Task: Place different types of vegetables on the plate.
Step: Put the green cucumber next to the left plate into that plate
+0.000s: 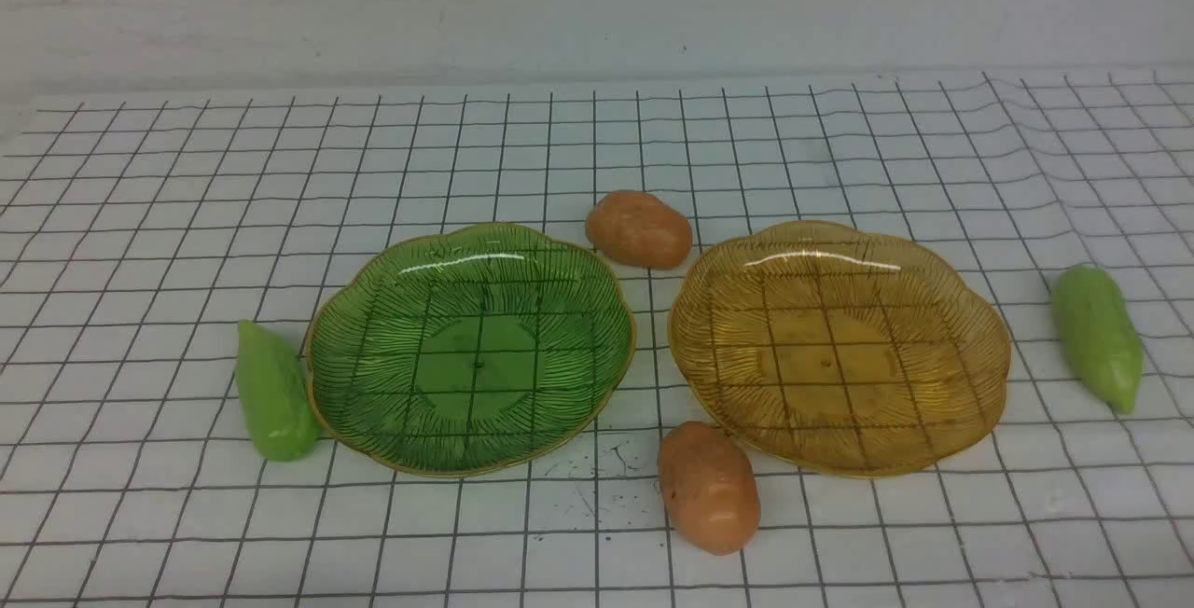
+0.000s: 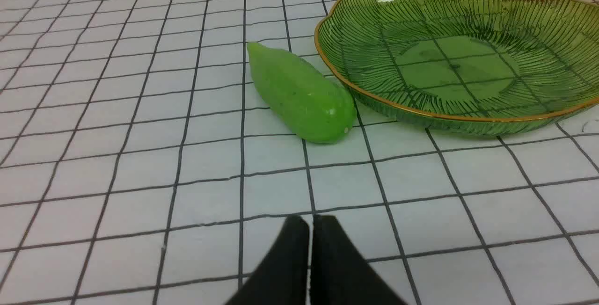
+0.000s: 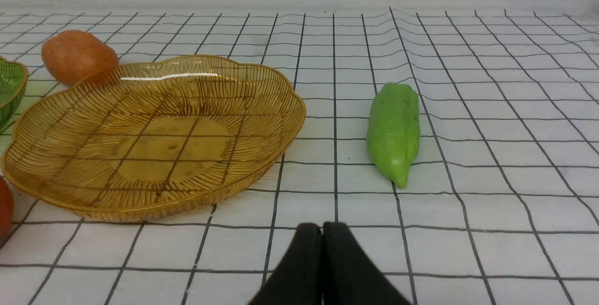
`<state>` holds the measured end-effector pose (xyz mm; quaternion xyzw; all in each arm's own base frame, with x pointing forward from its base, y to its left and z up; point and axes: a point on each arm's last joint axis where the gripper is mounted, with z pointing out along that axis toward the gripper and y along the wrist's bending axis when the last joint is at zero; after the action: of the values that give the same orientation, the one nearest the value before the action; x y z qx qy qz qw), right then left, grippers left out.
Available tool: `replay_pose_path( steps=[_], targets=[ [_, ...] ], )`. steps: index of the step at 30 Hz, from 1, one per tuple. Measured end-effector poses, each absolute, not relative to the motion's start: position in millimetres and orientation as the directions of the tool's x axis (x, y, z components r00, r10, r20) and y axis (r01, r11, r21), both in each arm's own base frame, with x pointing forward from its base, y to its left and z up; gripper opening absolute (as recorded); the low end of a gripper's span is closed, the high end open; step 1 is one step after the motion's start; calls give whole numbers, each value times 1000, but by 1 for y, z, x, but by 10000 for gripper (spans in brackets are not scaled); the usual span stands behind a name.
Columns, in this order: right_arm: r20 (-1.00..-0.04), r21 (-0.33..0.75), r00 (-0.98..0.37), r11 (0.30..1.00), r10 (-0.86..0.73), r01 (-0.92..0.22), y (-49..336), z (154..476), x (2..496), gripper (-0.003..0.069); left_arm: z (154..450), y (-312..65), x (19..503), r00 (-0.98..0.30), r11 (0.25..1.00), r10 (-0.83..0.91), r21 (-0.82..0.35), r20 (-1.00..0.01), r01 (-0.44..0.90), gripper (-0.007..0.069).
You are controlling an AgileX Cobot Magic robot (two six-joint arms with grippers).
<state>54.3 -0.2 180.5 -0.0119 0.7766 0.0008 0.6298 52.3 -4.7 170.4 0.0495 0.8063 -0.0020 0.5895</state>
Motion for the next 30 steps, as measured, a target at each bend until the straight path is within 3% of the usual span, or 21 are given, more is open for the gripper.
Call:
replay_pose_path(
  steps=[25, 30],
  targets=[
    [-978, -14, -206, 1000, -17, -20, 0, 180, 54, -13, 171, -3, 52, -295, 989, 146, 128, -944, 80, -8],
    [-978, -14, -206, 1000, -17, -20, 0, 180, 54, -13, 173, -4, 53, -275, 995, 79, 61, -958, 73, -8]
  ],
)
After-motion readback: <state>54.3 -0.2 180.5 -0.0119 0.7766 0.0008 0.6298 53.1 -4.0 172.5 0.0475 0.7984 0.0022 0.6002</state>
